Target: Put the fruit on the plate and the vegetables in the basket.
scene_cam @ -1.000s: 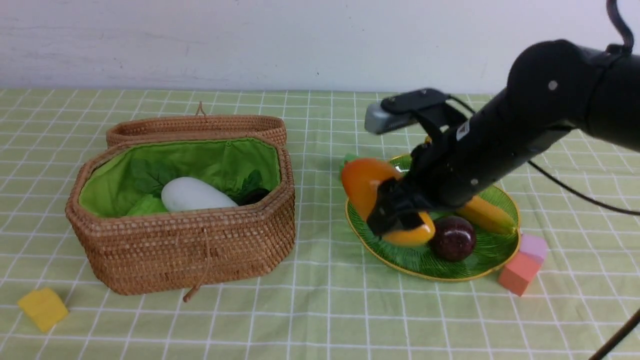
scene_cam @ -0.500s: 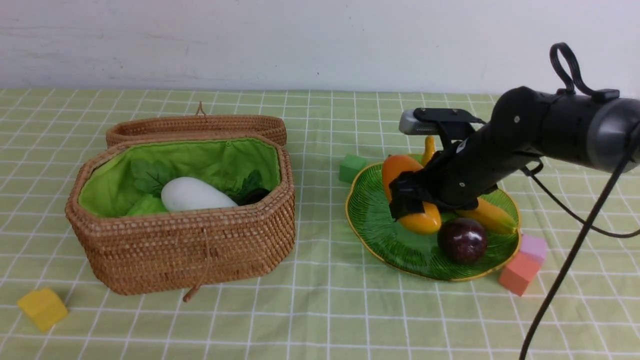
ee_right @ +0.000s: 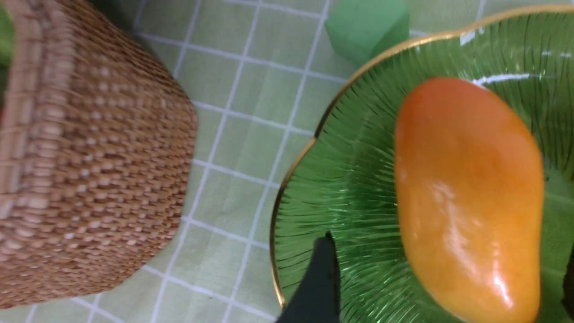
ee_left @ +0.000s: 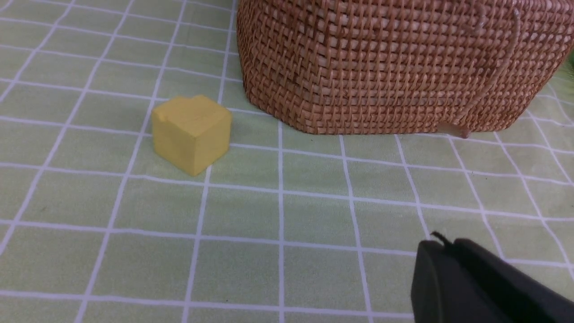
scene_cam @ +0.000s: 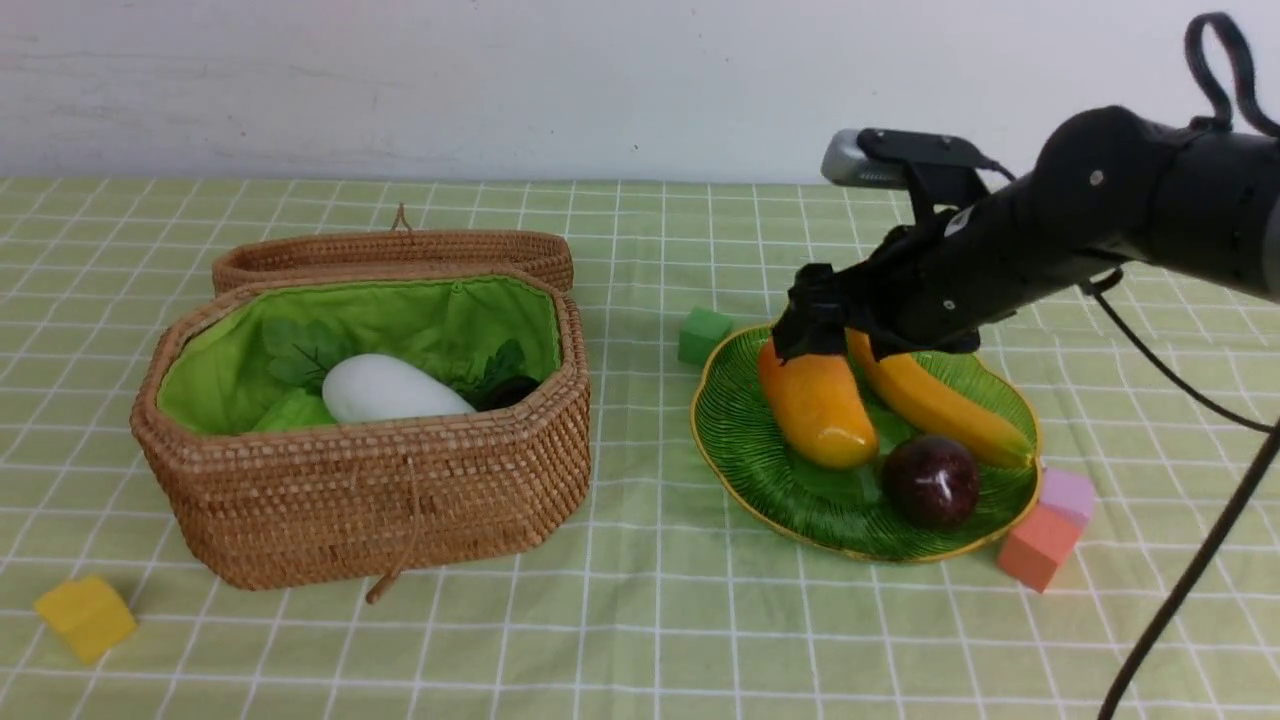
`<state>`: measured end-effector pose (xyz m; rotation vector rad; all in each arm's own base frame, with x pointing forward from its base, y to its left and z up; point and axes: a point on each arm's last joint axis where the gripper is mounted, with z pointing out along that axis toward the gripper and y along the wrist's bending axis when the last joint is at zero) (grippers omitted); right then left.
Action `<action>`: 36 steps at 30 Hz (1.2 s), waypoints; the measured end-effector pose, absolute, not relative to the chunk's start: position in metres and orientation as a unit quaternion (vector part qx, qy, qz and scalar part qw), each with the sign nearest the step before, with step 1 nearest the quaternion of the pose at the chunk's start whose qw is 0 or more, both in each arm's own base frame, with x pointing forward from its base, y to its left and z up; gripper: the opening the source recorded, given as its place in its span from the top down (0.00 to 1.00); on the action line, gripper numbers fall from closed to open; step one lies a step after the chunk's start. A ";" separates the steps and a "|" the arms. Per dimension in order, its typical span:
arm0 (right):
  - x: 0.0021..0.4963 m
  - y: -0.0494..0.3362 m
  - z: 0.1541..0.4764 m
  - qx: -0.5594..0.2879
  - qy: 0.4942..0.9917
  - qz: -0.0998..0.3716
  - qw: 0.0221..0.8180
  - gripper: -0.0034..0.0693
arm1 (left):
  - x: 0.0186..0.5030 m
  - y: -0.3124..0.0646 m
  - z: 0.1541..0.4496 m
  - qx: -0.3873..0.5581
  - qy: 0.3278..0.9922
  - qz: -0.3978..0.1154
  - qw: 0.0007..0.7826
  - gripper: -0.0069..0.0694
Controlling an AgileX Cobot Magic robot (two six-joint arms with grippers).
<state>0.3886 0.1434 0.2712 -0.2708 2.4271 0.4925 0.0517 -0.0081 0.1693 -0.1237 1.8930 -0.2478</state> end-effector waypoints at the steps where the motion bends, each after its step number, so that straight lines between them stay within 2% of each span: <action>1: 0.382 0.143 0.283 -0.105 0.921 0.194 0.321 0.07 | 0.052 -0.008 0.169 -0.053 0.809 -0.106 0.576 0.89; 5: 0.351 0.138 0.320 -0.129 0.921 0.210 0.302 0.22 | 0.052 -0.008 0.169 -0.053 0.809 -0.106 0.576 0.89; 7: 0.328 0.133 0.346 -0.145 0.917 0.217 0.302 0.33 | 0.052 -0.008 0.169 -0.053 0.809 -0.106 0.576 0.89; 10: 0.292 0.123 0.382 -0.166 0.909 0.221 0.311 0.56 | 0.052 -0.008 0.169 -0.053 0.809 -0.106 0.576 0.89; 13: 0.248 0.110 0.415 -0.165 0.899 0.224 0.339 0.87 | 0.052 -0.008 0.169 -0.053 0.809 -0.106 0.576 0.89; 15: 0.228 0.102 0.422 -0.163 0.895 0.223 0.351 0.94 | 0.052 -0.008 0.169 -0.053 0.809 -0.106 0.576 0.89; 21: 0.173 0.084 0.406 -0.161 0.899 0.214 0.345 0.98 | 0.052 -0.008 0.169 -0.053 0.809 -0.106 0.576 0.89; 29: 0.138 0.074 0.392 -0.182 0.916 0.205 0.292 0.97 | 0.052 -0.008 0.169 -0.053 0.809 -0.106 0.576 0.89; 33: 0.142 0.066 0.389 -0.211 0.916 0.144 0.311 0.97 | 0.052 -0.008 0.169 -0.053 0.809 -0.106 0.576 0.89; 36: 0.146 0.054 0.383 -0.194 0.913 0.091 0.346 0.97 | 0.052 -0.008 0.169 -0.053 0.809 -0.106 0.576 0.89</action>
